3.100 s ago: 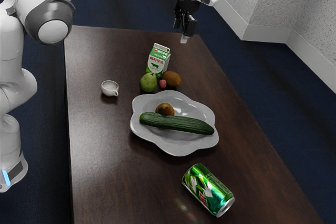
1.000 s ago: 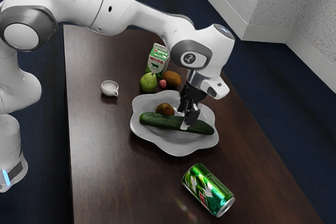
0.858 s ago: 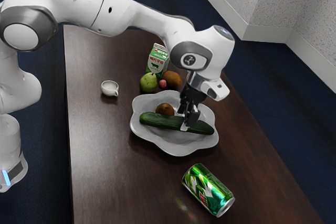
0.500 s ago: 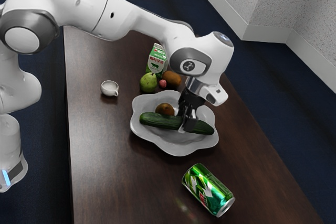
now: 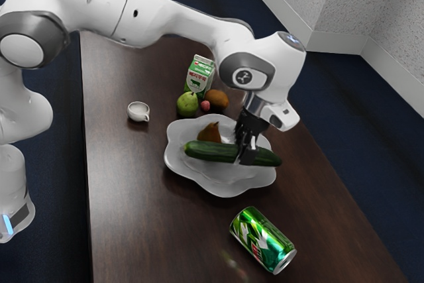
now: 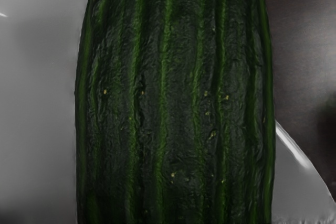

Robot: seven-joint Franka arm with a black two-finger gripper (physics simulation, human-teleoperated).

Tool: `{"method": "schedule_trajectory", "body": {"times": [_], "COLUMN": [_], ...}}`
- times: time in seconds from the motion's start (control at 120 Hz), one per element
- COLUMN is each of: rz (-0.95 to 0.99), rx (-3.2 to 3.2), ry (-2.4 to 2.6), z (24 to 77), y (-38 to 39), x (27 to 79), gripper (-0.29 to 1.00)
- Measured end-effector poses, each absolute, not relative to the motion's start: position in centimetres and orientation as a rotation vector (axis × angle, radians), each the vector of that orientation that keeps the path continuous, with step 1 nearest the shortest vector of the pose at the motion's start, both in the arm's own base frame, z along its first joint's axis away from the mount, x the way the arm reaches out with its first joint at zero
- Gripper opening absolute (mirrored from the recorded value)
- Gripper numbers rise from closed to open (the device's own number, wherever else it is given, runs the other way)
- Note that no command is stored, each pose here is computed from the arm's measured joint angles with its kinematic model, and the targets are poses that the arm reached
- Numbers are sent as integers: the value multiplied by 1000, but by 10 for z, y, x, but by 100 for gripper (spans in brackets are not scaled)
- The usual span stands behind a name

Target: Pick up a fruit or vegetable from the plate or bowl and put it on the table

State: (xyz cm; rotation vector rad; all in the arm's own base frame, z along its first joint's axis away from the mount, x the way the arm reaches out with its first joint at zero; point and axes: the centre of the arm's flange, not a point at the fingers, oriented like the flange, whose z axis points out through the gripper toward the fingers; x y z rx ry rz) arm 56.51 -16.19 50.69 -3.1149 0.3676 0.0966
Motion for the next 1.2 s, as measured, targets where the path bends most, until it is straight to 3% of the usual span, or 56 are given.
{"method": "schedule_trajectory", "body": {"times": [0.142, 0.3, 0.525, 0.717, 0.808, 0.9, 1.05, 1.2], "rz": [22, 6, 167, 199, 195, 188, 156, 52], "rx": [-3100, -3065, -2967, -2965, -2972, -2979, -3002, -3071], "ry": [562, 891, 941, 932, 915, 902, 895, 967], "z": [542, 557, 479, 466, 464, 464, 480, 576], "y": [-241, -368, -442, -459, -460, -460, -458, -430], "x": [547, 486, 455, 443, 444, 445, 447, 430], "gripper": [23, 23, 21, 21, 43, 56, 65, 69]}}
